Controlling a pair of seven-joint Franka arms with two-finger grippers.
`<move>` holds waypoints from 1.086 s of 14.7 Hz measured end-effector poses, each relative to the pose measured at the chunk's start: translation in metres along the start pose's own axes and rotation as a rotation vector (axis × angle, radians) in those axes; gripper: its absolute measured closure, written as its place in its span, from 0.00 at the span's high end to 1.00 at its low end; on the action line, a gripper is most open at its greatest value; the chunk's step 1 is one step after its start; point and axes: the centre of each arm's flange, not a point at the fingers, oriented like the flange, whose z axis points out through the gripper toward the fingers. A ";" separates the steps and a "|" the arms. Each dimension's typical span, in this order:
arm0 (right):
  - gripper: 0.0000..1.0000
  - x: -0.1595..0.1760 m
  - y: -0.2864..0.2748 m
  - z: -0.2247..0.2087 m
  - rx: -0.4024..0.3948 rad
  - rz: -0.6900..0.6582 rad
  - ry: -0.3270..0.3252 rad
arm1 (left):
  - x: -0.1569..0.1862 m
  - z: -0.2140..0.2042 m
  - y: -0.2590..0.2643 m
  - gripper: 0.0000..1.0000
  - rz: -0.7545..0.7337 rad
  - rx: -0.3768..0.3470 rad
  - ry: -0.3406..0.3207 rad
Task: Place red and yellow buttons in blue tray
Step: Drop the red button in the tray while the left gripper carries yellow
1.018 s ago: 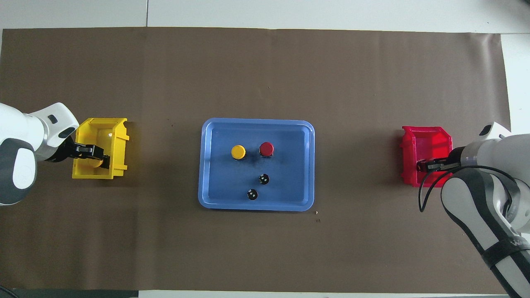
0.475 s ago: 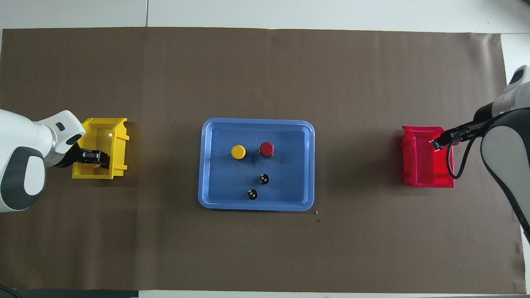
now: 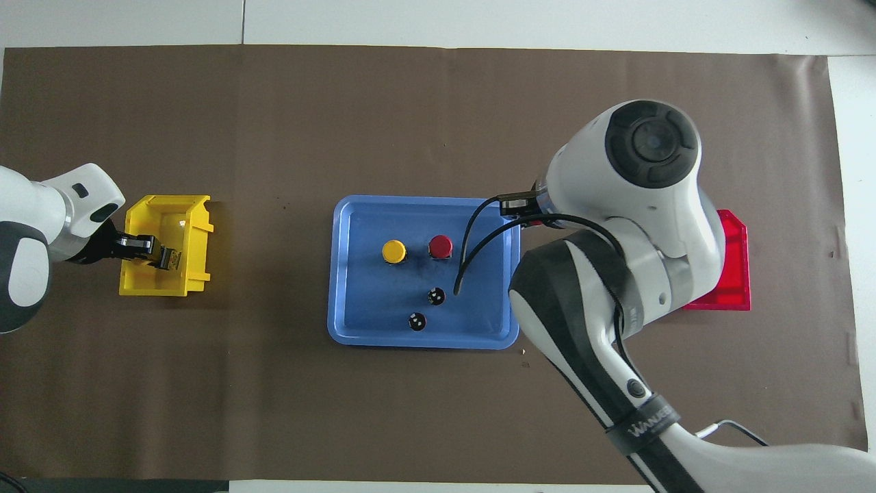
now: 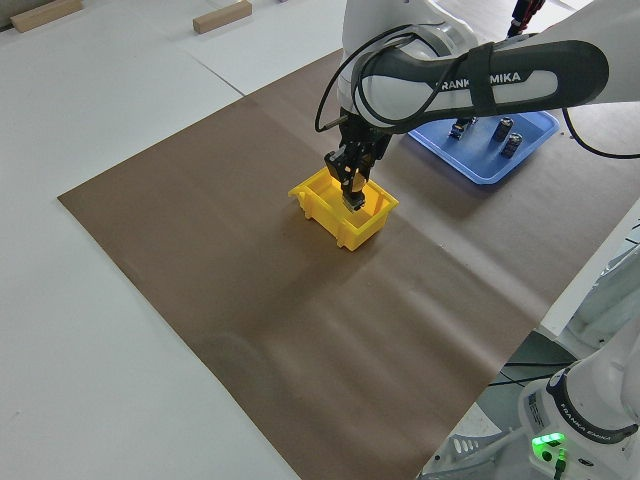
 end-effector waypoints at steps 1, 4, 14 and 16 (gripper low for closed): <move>0.41 -0.003 -0.006 0.018 0.001 0.011 -0.002 | 0.007 -0.029 0.010 0.41 0.019 0.002 -0.003; 0.41 0.002 -0.003 0.047 -0.001 0.022 -0.004 | 0.023 -0.058 0.084 0.41 -0.045 0.012 0.019; 0.46 -0.020 -0.017 0.077 -0.004 0.018 -0.019 | 0.010 0.016 0.311 0.41 -0.169 0.007 0.064; 0.65 -0.017 -0.013 0.074 -0.003 0.025 -0.014 | 0.003 0.034 0.321 0.41 -0.161 0.014 0.053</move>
